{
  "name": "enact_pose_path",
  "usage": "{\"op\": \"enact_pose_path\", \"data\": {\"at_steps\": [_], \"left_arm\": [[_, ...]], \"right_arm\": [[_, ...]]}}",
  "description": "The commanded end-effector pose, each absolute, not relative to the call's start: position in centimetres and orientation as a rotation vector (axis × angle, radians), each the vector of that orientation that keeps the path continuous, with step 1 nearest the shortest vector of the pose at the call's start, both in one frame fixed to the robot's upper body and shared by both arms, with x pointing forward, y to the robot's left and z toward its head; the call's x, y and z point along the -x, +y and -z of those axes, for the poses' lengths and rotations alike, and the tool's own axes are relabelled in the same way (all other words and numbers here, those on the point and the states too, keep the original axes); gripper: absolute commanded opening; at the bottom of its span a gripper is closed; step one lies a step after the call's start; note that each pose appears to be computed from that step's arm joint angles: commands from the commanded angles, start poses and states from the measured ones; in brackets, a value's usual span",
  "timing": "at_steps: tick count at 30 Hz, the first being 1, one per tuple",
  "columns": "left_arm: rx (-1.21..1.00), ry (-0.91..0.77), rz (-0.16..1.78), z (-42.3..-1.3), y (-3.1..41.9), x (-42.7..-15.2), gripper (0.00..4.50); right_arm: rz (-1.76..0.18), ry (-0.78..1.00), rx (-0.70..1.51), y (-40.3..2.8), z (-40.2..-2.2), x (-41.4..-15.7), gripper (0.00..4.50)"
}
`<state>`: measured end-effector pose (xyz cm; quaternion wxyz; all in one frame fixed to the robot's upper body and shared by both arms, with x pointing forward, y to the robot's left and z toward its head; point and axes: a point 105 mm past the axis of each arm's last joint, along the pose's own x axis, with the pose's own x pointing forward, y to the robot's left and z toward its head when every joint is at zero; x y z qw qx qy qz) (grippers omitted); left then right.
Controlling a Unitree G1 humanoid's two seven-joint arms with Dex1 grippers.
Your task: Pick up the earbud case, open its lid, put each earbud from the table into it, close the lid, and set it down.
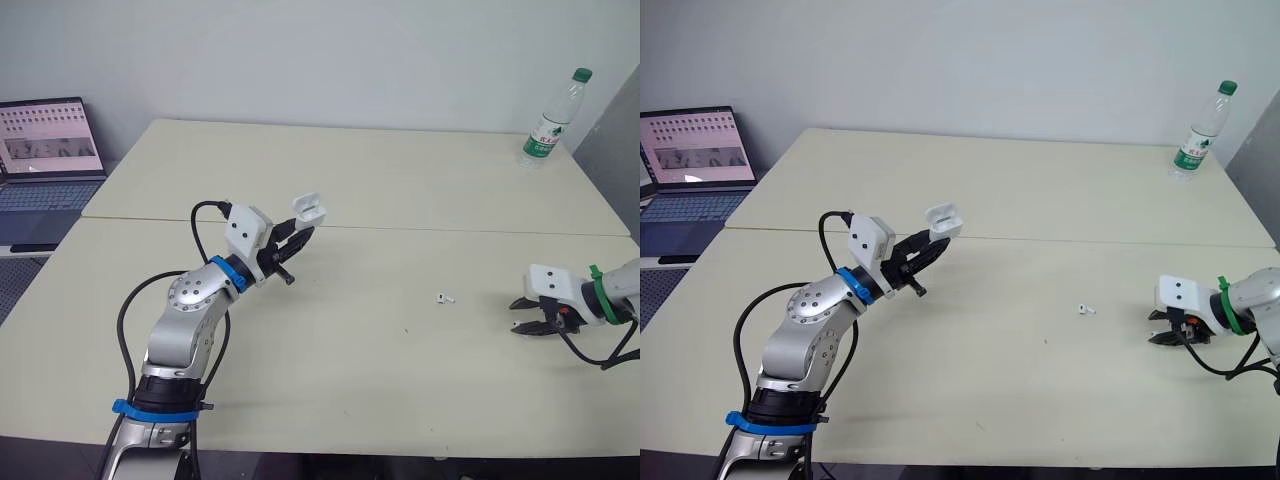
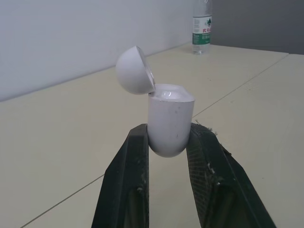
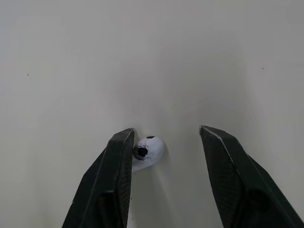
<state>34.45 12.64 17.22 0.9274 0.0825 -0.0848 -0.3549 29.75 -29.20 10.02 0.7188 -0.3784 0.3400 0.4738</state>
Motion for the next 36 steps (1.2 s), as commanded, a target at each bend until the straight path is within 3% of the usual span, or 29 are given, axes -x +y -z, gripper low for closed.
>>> {"op": "enact_pose_path", "data": {"at_steps": [1,27,36], "left_arm": [[-0.188,-0.222,0.736,-18.5,12.3,-34.4,0.75],[-0.193,-0.225,0.738,-18.6,12.2,-34.4,0.75],[-0.194,-0.224,0.744,-18.5,12.2,-34.4,0.75]], "right_arm": [[-1.015,0.734,0.856,-29.8,-11.1,-29.7,2.24],[-1.065,0.747,0.818,-29.3,-10.3,-27.9,2.24],[-1.008,0.737,0.801,-29.5,-11.2,-29.0,2.24]]}}
